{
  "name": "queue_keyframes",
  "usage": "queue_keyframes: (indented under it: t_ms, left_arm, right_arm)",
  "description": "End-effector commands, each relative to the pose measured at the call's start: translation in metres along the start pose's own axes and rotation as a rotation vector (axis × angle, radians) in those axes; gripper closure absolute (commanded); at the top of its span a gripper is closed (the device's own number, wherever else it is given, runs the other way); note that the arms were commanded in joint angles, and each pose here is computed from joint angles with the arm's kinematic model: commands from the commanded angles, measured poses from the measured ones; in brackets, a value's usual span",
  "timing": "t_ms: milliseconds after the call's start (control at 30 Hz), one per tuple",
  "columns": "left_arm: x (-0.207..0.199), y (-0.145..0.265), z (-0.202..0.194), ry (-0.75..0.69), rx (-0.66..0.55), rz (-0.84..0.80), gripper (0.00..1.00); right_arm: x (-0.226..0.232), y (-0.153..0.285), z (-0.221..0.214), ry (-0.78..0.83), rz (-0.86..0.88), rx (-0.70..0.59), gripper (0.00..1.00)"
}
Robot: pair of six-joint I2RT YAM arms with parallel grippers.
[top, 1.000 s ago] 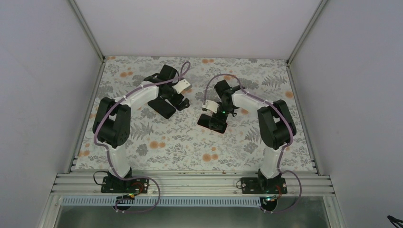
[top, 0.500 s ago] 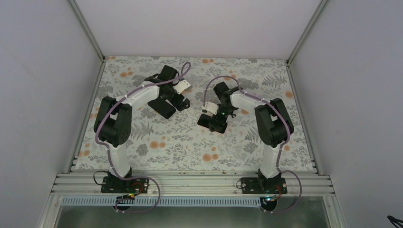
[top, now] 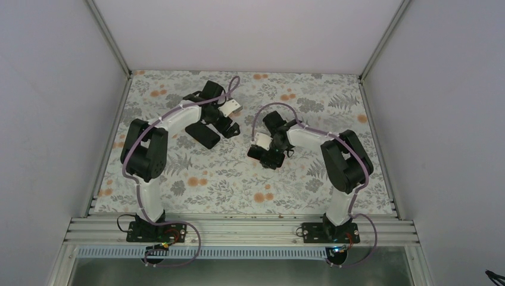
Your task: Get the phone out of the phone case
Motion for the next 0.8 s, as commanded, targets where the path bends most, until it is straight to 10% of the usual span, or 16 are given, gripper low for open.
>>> queue_keyframes:
  t_ms: [0, 233, 767]
  left_arm:
    - [-0.018, -0.001, 0.011, -0.007, -0.009, -0.178, 0.0]
    - [-0.037, 0.0, 0.003, -0.006, 0.018, -0.311, 0.0]
    - [-0.067, -0.03, -0.007, 0.06, 0.043, -0.545, 0.0]
  right_arm:
    - [-0.001, -0.027, -0.033, -0.015, -0.058, 0.136, 0.06]
    - [-0.007, -0.015, -0.021, -0.004, -0.125, 0.062, 0.35]
    - [-0.012, 0.045, 0.026, 0.022, -0.21, -0.112, 0.31]
Point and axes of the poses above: each gripper's point midway between its finger pads, its own y axis back along the fingers, its own x axis along the line the jaws close on, z = x × y, the point moved 3 cm from there along y, back along the fingers, and after that the axes turned 1 degree about -y, right-handed, at the moved point
